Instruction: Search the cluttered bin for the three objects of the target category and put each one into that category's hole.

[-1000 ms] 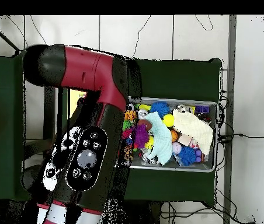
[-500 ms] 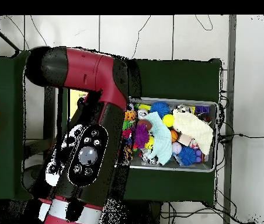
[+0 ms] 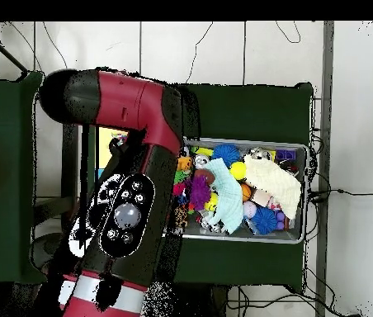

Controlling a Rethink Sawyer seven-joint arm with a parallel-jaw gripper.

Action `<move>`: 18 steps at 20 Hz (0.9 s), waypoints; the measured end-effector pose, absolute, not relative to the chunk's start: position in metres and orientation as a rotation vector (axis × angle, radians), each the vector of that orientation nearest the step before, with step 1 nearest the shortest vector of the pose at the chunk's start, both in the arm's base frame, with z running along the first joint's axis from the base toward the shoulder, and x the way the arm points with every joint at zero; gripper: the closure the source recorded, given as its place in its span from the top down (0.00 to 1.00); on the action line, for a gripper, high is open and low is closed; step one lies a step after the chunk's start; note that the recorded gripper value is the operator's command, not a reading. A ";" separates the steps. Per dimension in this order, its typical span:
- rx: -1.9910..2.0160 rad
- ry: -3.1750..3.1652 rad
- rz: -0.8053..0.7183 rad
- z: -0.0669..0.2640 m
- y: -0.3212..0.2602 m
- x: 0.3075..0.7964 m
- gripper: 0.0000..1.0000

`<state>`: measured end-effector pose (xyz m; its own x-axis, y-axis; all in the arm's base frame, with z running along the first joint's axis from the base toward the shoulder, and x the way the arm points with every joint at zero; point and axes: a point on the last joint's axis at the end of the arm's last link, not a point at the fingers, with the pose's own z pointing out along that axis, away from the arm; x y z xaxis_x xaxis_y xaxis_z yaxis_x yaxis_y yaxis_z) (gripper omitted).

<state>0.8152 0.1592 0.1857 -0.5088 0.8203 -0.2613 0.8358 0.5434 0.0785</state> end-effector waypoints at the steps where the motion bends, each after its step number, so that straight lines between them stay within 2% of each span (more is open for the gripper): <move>1: 1.382 2.515 -0.083 0.185 0.159 0.815 0.00; 18: 1.456 2.517 -0.098 0.153 0.142 0.788 0.00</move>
